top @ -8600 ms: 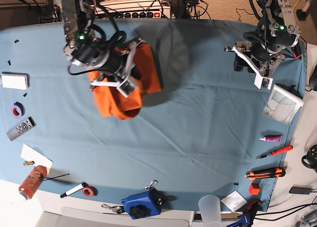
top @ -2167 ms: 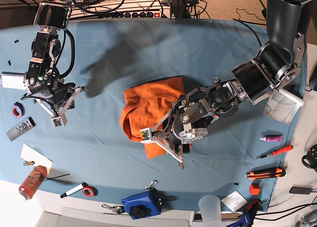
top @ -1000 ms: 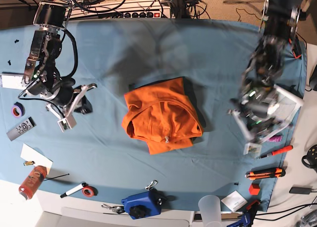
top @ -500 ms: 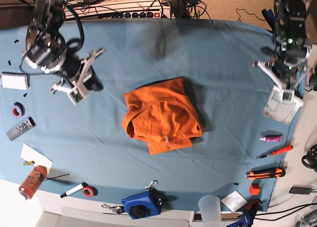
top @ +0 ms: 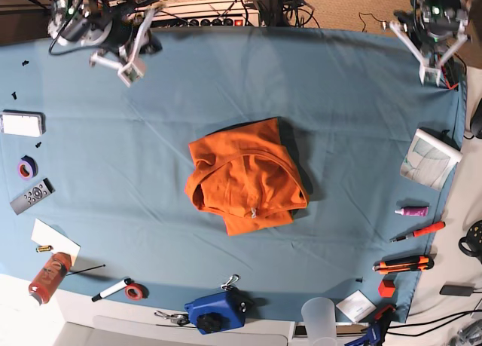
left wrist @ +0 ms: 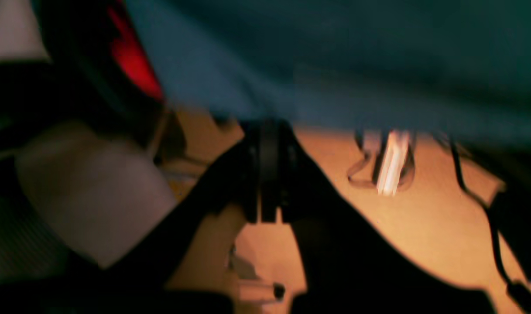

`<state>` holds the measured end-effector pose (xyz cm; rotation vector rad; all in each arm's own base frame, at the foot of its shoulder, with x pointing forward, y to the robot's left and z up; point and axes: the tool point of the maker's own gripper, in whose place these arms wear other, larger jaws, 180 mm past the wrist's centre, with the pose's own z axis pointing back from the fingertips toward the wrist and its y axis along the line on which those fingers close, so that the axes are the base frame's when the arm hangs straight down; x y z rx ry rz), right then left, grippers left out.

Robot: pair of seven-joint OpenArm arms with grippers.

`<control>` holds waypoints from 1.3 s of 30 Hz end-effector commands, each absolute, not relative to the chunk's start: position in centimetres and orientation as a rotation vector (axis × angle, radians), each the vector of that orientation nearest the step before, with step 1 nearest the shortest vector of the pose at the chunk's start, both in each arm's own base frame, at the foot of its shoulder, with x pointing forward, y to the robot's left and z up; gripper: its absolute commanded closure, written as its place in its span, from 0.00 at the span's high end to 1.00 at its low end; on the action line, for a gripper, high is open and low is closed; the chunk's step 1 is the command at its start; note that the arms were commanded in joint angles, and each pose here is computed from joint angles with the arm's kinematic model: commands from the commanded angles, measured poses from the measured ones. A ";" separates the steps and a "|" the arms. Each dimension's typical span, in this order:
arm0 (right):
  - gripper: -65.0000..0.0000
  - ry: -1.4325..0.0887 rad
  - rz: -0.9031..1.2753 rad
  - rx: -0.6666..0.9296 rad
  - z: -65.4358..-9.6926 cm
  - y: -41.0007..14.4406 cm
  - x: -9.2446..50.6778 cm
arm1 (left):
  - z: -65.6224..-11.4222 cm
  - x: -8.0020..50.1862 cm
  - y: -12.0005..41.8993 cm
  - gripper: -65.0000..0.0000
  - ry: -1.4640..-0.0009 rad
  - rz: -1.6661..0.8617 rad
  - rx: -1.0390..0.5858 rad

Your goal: Layout the t-shirt on the table in an organized manner, then fold the t-shirt properly

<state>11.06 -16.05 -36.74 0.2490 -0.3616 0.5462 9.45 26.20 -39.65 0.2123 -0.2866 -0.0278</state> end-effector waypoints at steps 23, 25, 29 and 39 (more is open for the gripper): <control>0.00 0.171 0.434 0.204 -43.0 -21.6 -4.5 | -44.5 -4.5 24.9 0.00 0.062 0.001 0.142; 0.00 0.207 0.414 0.212 -43.9 -22.1 -5.3 | -45.8 -5.4 25.1 0.00 0.102 0.031 0.129; 0.00 0.272 0.360 0.223 -45.9 -23.3 -6.4 | -48.7 -7.1 24.3 0.00 0.161 0.055 0.034; 0.00 0.431 0.399 0.215 -52.6 -24.2 -8.0 | -56.4 -8.5 22.1 0.00 0.175 0.169 -0.154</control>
